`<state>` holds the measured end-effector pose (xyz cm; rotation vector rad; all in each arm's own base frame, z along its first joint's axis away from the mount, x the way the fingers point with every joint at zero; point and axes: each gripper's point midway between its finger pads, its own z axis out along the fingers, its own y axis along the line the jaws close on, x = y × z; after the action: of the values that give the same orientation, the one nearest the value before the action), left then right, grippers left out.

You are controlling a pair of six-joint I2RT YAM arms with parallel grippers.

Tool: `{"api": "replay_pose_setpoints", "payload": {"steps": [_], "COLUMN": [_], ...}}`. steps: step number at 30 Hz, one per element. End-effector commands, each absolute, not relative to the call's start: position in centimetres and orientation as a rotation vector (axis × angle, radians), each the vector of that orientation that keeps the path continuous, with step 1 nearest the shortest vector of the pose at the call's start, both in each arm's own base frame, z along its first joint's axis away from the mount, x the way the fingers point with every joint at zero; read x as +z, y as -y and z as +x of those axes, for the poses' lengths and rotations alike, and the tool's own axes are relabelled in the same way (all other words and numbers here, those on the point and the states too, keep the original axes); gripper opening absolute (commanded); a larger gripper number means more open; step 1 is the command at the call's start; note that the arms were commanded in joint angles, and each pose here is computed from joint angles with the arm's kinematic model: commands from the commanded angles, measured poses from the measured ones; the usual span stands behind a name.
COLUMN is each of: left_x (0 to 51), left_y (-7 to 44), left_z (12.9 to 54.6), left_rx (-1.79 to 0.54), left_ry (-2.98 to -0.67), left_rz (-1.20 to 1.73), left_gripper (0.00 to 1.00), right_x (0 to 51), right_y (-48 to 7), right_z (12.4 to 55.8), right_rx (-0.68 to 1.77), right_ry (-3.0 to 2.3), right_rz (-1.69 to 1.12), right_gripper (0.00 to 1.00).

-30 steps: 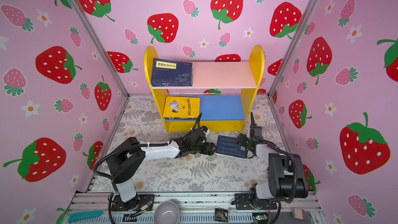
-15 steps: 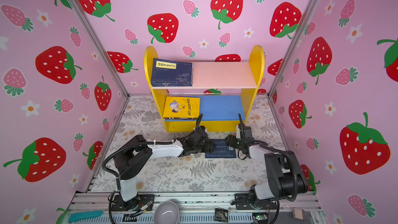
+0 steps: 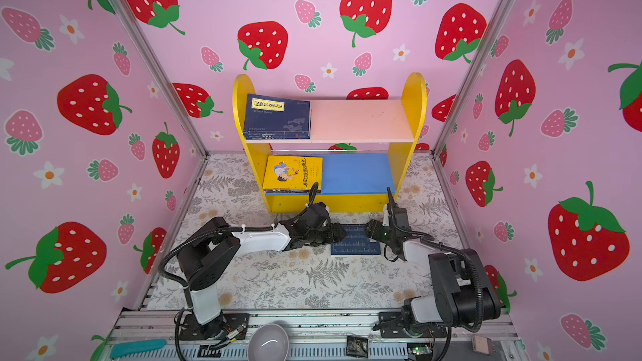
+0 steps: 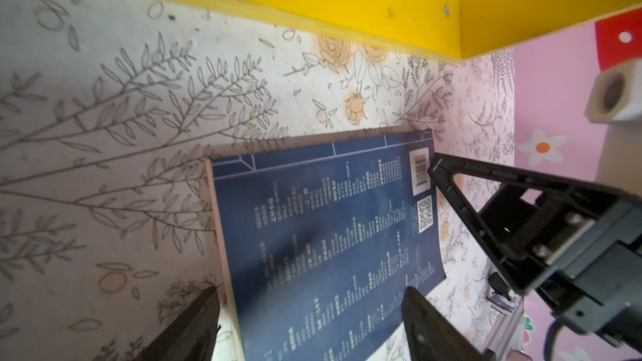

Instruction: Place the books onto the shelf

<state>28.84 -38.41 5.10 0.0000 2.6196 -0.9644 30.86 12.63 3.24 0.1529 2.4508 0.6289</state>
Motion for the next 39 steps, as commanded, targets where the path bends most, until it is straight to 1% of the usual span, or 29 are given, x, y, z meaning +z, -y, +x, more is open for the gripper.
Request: {"api": "replay_pose_setpoints", "payload": {"steps": [1,8,11,20,33,39], "left_x": [5.4,4.0,4.0,5.8,9.9,9.9], "left_y": [38.9,39.1,39.2,40.3,40.9,40.8], "left_z": [27.6,26.3,26.0,25.1,25.8,26.2], "left_rx": [-1.069,-1.080,-1.096,-1.157,-1.266,-1.303], "left_ry": [-2.652,-2.721,-2.718,-2.664,-2.557,-2.537], "left_rz": [-0.047,-0.069,-0.070,-0.002,-0.021,-0.077], "left_gripper": [0.83,0.82,0.82,0.82,0.83,0.82], "right_x": [-0.1,-0.3,-0.2,-0.4,-0.4,-0.2], "right_y": [-11.4,-11.9,-12.0,-12.5,-12.7,-12.8], "right_z": [27.5,27.1,26.9,26.2,26.0,26.0], "right_rx": [0.555,0.568,0.568,0.573,0.574,0.586], "right_ry": [-2.608,-2.615,-2.609,-2.608,-2.601,-2.591], "right_rz": [0.221,0.207,0.204,0.192,0.179,0.175], "right_gripper": [0.66,0.66,0.66,0.65,0.65,0.65]}}
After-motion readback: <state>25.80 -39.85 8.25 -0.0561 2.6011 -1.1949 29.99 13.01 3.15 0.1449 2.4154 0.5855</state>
